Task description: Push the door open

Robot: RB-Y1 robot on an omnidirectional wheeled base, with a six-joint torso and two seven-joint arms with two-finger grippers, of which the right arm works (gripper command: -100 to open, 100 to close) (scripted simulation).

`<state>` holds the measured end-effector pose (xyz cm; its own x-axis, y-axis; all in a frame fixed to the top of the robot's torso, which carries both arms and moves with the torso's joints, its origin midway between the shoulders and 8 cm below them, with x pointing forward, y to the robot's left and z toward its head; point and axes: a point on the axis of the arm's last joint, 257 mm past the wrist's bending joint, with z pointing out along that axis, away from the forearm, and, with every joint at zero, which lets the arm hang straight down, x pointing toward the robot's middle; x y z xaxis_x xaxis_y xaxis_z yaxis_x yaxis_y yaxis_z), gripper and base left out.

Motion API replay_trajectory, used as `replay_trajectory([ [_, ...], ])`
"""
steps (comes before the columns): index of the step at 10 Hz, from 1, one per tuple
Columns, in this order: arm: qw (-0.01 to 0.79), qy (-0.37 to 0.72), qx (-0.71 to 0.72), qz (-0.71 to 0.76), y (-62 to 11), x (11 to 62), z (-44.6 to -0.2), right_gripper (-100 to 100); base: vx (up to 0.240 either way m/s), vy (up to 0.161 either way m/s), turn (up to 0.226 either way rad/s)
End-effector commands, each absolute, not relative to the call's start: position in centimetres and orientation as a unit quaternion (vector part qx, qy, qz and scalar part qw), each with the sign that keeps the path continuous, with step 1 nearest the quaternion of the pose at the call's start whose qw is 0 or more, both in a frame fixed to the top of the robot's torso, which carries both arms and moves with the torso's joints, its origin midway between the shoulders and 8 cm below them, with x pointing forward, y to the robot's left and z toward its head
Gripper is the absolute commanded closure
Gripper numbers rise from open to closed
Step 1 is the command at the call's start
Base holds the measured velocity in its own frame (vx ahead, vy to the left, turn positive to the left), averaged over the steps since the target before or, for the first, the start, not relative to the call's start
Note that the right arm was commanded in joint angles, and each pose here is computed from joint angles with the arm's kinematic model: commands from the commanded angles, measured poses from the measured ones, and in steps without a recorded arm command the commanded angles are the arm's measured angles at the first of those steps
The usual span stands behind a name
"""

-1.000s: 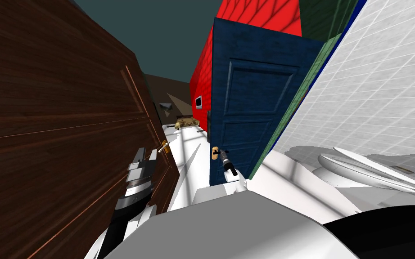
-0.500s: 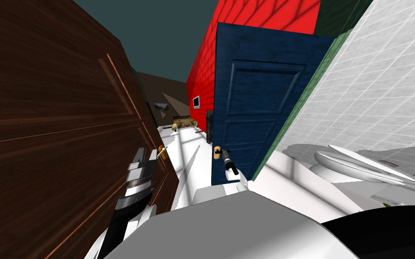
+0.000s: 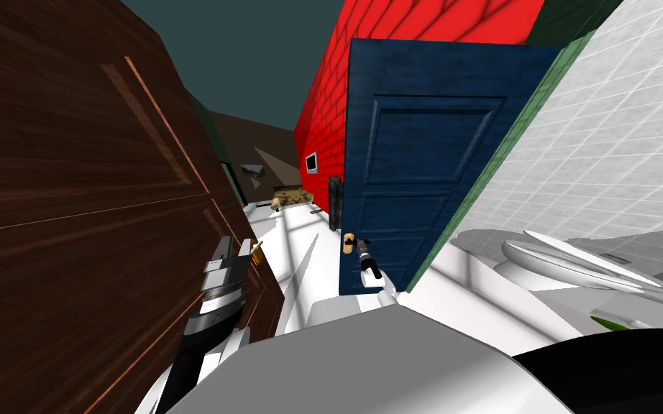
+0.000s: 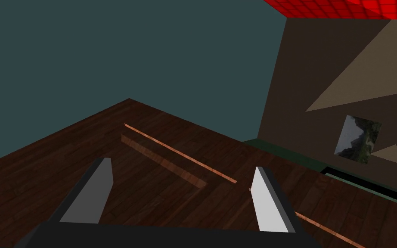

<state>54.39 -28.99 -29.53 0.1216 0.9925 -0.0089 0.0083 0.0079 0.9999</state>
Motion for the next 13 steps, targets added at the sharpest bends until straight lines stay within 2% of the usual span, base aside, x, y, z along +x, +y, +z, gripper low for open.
replay_trajectory([
  [1,0.54,0.472,0.525,0.459,-30.3,54.5,-29.0,100,0.185,0.013,-0.077],
  [5,0.558,0.469,0.522,0.443,-32.6,54.5,-28.5,100,0.221,-0.035,-0.114],
  [9,0.571,0.464,0.523,0.431,-34.3,54.4,-28.1,100,0.216,0.023,-0.123],
  [13,0.577,0.459,0.526,0.424,-35.2,54.4,-28.0,100,0.148,0.016,-0.087],
])
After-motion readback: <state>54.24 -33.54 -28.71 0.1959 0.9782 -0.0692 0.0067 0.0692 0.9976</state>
